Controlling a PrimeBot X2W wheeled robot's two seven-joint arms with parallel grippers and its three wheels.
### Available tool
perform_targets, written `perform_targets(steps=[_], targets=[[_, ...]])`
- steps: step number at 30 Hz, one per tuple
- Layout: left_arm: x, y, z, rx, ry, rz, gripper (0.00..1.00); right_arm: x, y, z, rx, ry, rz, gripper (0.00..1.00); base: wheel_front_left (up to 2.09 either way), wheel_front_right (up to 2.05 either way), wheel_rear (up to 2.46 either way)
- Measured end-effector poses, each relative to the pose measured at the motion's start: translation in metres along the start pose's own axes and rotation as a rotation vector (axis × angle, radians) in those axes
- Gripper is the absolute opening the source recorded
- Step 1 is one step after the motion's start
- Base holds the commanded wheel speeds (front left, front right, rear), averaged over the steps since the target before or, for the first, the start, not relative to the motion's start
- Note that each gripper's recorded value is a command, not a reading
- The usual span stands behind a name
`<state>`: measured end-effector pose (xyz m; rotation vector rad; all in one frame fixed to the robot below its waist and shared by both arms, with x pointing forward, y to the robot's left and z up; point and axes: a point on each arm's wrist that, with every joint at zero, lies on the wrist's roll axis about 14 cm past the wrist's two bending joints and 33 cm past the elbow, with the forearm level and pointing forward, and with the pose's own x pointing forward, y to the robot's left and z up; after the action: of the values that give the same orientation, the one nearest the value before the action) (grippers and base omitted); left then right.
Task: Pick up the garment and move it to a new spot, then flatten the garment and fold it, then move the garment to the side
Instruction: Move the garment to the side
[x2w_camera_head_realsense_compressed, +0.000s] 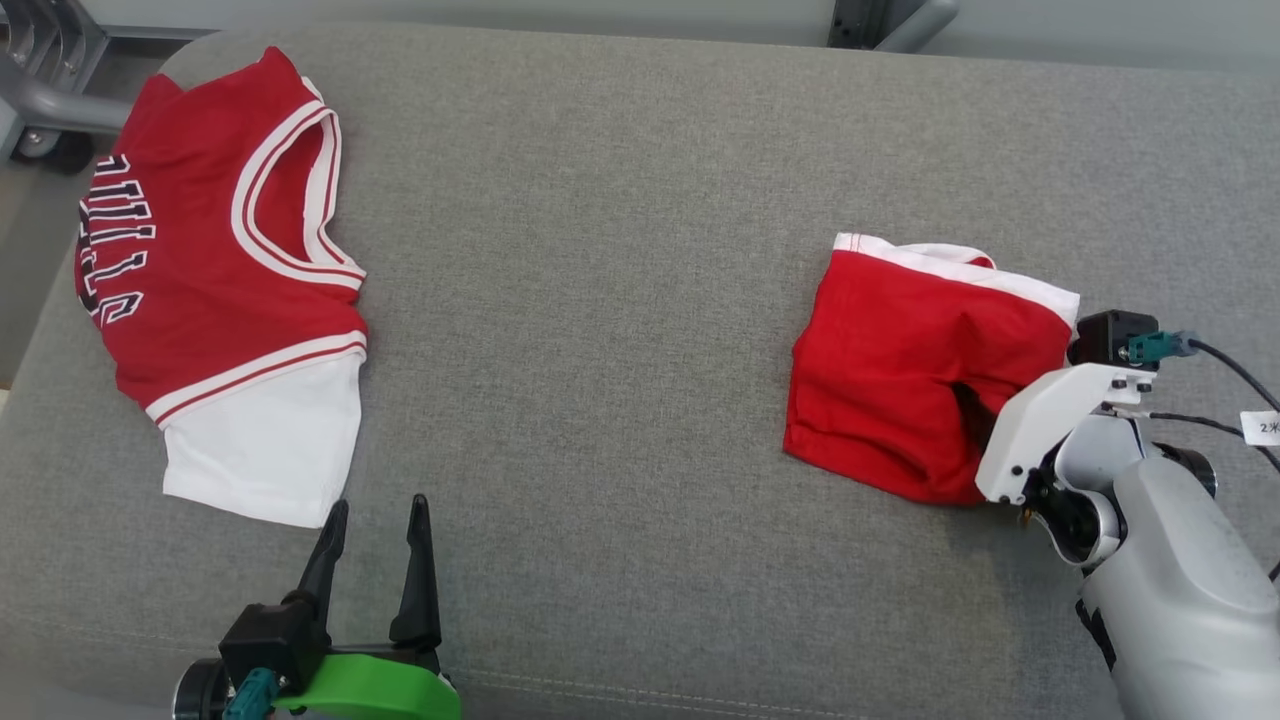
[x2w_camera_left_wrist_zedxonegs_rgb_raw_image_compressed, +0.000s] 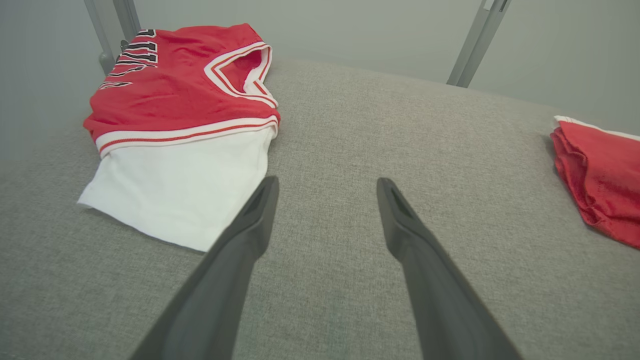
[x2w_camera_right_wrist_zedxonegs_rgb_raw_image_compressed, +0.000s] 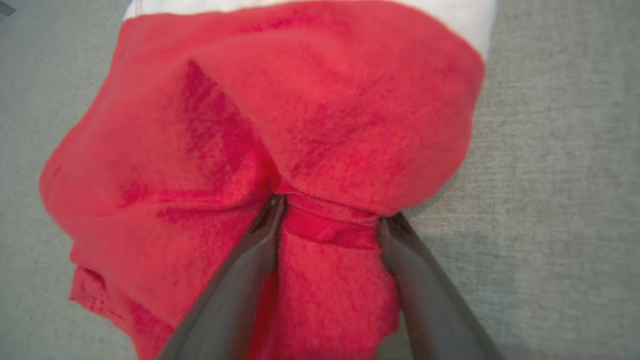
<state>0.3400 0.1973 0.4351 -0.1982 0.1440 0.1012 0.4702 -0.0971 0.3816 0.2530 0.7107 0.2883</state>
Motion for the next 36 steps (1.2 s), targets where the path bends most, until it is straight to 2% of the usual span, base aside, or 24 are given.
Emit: perform_targets(steps=[7, 14, 20, 28, 36], targets=[[0.018, -0.005, -0.001, 0.020, 0.006, -0.029, 1.00, 0.003, -0.028, 0.009, -0.023, 0.081, -0.020, 0.00, 0.00, 0.00, 0.00], [0.044, -0.018, -0.006, 0.038, 0.015, -0.083, 1.00, -0.009, -0.104, 0.033, -0.062, 0.158, -0.164, 0.00, 0.00, 0.00, 0.00], [0.071, -0.031, -0.016, 0.046, 0.030, -0.132, 1.00, -0.016, -0.164, 0.066, -0.121, 0.125, -0.311, 0.00, 0.00, 0.00, 0.00], [0.094, -0.047, -0.040, 0.040, 0.080, -0.181, 1.00, -0.018, -0.204, 0.084, -0.167, 0.093, -0.403, 0.00, 0.00, 0.00, 0.00], [0.102, -0.055, -0.056, 0.043, 0.111, -0.205, 1.00, -0.046, -0.242, 0.106, -0.211, 0.079, -0.513, 0.00, 0.00, 0.00, 0.00]])
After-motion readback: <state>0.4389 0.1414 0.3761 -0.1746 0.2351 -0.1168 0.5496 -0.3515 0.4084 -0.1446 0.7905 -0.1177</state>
